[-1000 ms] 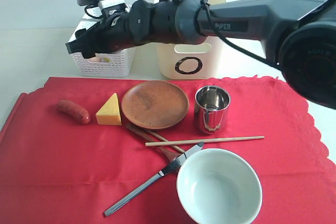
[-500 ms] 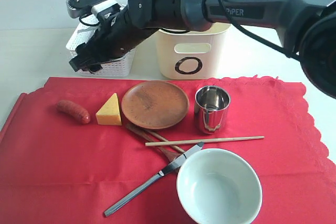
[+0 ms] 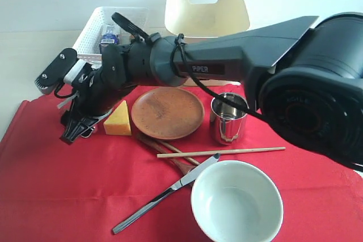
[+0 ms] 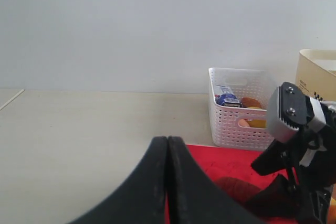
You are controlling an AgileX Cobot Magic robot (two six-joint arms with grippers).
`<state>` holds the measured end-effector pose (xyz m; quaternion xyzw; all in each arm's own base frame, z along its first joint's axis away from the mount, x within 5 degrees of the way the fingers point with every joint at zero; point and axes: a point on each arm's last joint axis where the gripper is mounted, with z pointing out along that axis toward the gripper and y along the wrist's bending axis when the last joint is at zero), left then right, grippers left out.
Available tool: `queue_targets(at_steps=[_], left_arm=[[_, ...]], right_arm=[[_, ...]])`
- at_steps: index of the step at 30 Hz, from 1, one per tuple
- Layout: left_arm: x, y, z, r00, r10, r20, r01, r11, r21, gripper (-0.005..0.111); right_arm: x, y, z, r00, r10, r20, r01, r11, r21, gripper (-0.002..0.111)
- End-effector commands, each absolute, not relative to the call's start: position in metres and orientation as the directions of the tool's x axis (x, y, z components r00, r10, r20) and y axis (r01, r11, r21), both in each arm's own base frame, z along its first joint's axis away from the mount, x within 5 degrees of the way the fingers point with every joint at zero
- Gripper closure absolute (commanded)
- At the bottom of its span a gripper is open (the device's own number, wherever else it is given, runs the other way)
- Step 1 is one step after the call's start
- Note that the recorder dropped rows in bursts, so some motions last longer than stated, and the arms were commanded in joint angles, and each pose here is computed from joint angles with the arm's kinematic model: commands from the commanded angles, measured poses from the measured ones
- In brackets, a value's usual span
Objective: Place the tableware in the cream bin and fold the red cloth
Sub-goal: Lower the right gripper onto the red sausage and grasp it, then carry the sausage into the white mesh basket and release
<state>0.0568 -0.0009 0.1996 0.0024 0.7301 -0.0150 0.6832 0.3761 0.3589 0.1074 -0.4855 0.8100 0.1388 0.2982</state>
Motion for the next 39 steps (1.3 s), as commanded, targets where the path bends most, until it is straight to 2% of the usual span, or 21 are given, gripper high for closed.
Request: queue_targets(at_steps=[1,11,16,32,39], left_arm=[[0.056,-0.001,0.200,-0.056,-0.019,-0.998,0.023,1.000,-0.021,0.105],[0.056,-0.001,0.200,-0.056,-0.019,-0.998,0.023,1.000,-0.021,0.105],[0.056,-0.001,0.200,-0.056,-0.021,-0.998,0.022,0.999,-0.023,0.105],[0.056,-0.001,0.200,-0.056,-0.021,-0.998,0.022,0.999,-0.023,0.105],[0.056,-0.001,0.200,-0.056,-0.021,-0.998,0.022,0.999,-0.023,0.105]], right_arm=[[0.377,0.360,0.092,-0.314,-0.732,-0.604,-0.883,0.459,-0.096,0.048],[0.377,0.360,0.086,-0.304,-0.745,-0.593,-0.890,0.445,-0.103,0.091],[0.377,0.360,0.086,-0.304,-0.745,-0.593,-0.890,0.445,-0.103,0.108],[0.377,0.360,0.087,-0.332,-0.732,-0.595,-0.881,0.466,-0.082,0.108],[0.383,0.356,0.125,-0.383,-0.647,-0.659,-0.836,0.546,-0.050,0.108]])
